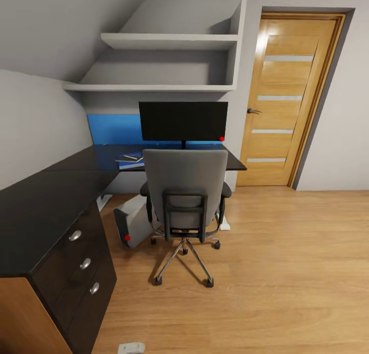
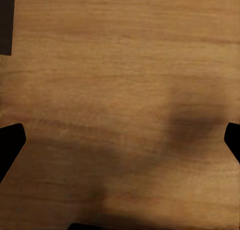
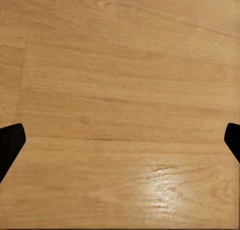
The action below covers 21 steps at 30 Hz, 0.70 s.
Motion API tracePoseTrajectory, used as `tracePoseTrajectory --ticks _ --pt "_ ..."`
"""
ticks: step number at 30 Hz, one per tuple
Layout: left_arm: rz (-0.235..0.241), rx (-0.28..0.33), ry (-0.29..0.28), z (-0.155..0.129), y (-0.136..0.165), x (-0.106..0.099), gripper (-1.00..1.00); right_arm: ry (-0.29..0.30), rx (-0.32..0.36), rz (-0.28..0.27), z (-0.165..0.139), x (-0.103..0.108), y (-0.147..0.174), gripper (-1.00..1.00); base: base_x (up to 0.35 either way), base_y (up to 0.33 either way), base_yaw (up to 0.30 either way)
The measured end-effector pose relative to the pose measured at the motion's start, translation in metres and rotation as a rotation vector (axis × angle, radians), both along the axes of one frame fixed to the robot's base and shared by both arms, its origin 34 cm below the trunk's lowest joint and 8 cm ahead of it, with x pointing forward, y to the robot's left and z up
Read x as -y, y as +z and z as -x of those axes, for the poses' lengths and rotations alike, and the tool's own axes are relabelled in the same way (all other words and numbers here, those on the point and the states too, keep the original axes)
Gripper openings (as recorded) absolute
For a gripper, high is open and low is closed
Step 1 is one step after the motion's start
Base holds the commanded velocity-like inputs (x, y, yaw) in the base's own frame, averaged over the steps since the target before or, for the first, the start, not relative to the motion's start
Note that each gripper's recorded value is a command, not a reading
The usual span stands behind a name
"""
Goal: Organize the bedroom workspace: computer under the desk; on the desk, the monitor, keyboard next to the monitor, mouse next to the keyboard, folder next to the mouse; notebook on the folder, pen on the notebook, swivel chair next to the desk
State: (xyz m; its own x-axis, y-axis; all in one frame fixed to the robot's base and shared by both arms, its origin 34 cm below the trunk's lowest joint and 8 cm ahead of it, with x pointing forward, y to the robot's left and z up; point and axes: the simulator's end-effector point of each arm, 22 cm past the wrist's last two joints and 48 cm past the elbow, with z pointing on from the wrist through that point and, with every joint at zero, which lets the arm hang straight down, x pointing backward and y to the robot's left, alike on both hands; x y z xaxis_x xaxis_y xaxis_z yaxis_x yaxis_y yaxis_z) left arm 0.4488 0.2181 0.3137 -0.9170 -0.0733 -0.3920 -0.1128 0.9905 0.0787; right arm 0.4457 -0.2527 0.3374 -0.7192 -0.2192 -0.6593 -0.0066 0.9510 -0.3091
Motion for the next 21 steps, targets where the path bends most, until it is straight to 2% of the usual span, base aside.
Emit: tracePoseTrajectory --ticks 7,12,21 --pt "-0.008 -0.031 0.004 0.03 0.001 -0.007 1.0 0.0 -0.004 0.0 0.0 0.0 0.014 1.0 0.0 0.0 0.0" --pt "-0.022 0.006 0.018 0.047 0.005 -0.017 1.0 0.0 -0.005 0.001 -0.002 0.001 0.024 1.0 0.0 0.0 0.0" --pt "-0.043 0.013 0.025 0.048 0.023 -0.034 1.0 0.0 -0.005 0.001 -0.005 0.001 0.043 1.0 0.0 0.0 0.0"
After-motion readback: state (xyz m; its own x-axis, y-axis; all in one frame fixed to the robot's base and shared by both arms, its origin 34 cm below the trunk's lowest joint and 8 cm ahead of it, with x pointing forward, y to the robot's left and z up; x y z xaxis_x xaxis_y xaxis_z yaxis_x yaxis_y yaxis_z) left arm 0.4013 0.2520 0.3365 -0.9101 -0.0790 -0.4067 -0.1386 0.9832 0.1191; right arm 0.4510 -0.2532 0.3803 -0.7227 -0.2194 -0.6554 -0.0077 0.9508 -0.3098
